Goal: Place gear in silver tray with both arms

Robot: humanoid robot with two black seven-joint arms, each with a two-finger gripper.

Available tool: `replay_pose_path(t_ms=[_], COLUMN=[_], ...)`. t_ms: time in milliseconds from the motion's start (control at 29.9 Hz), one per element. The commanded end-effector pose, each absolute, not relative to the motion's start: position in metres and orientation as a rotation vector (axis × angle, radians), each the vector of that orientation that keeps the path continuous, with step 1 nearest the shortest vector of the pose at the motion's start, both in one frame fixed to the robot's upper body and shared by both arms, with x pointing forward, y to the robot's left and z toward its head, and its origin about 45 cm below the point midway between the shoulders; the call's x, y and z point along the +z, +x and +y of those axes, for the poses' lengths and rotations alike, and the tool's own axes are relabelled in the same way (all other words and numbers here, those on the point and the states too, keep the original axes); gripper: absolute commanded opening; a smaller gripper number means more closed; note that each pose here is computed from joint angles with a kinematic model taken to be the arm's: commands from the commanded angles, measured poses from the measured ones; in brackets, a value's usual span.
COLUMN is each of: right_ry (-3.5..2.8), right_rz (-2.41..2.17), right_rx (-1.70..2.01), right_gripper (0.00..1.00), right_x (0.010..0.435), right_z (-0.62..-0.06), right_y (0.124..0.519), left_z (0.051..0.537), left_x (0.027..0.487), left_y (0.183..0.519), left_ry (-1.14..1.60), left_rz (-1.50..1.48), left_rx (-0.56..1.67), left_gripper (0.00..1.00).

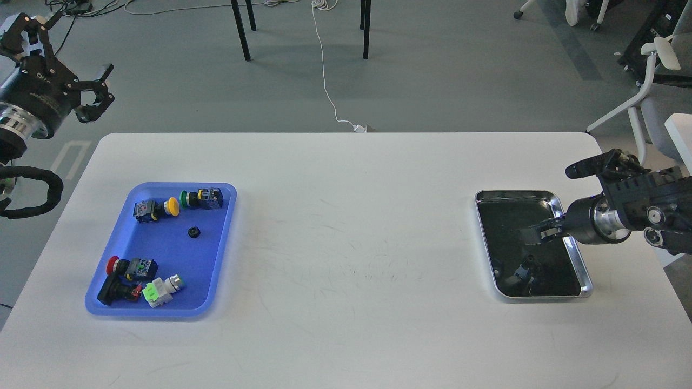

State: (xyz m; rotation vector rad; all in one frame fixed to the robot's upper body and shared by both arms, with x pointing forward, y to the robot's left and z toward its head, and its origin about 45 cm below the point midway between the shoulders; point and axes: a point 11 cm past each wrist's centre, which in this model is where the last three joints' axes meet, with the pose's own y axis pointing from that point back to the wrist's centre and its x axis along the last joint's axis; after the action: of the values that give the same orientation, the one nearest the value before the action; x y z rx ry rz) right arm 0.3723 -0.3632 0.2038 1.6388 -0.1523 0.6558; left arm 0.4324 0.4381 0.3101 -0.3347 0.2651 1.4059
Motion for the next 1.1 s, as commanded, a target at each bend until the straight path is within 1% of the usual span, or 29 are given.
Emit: replay_pose_path(t_ms=[0, 100, 234, 335, 435, 535, 636, 736, 870, 970, 1070], right_ry=[1.67, 1.74, 1.899, 2.082, 2.177, 2.285, 2.402, 2.51, 2.697, 2.765, 2.819], right_rz=[-0.264, -0.428, -0.605, -0.76, -0.953, -1.07, -1.182, -1.351, -1.509, -1.675, -1.86], right_rx=[0.74, 0.834, 0.87, 0.795, 0.741, 0.662, 0.518, 0.292, -0.023, -0.258, -0.527], right_gripper=[0.97, 0.97, 0.97, 0.99, 0.99, 0.99, 0.99, 0.99, 0.99, 0.99, 0.99], right_x=[0.239, 0.28, 0.298, 0.292, 0.301, 0.295, 0.282, 0.272, 0.268, 0.269, 0.274], right_z=[-0.349, -0.329, -0.293, -0.258, -0.251, -0.225, -0.212, -0.221, -0.201, -0.212, -0.229], right_y=[0.398, 0.425, 0.444, 0.457, 0.477, 0.489, 0.489, 0.486, 0.483, 0.484, 0.487], left_z=[0.441, 0.445, 0.446, 0.433, 0.408, 0.392, 0.371, 0.359, 0.353, 0.351, 0.343], left_x=[0.313, 0.318, 0.317, 0.323, 0.324, 0.324, 0.315, 0.302, 0.286, 0.264, 0.246], left_y=[0.432, 0.431, 0.424, 0.415, 0.409, 0.397, 0.372, 0.351, 0.344, 0.339, 0.337], left_ry=[-0.326, -0.318, -0.255, -0.053, 0.165, 0.357, 0.54, 0.684, 0.847, 0.994, 1.082], left_rz=[0.26, 0.247, 0.224, 0.084, -0.1, -0.264, -0.393, -0.498, -0.665, -0.804, -0.938], left_rx=[1.41, 1.415, 1.384, 1.284, 1.164, 1.051, 0.872, 0.728, 0.585, 0.44, 0.315], left_gripper=[0.98, 0.98, 0.98, 0.98, 0.98, 0.98, 0.98, 0.98, 0.98, 0.98, 0.98])
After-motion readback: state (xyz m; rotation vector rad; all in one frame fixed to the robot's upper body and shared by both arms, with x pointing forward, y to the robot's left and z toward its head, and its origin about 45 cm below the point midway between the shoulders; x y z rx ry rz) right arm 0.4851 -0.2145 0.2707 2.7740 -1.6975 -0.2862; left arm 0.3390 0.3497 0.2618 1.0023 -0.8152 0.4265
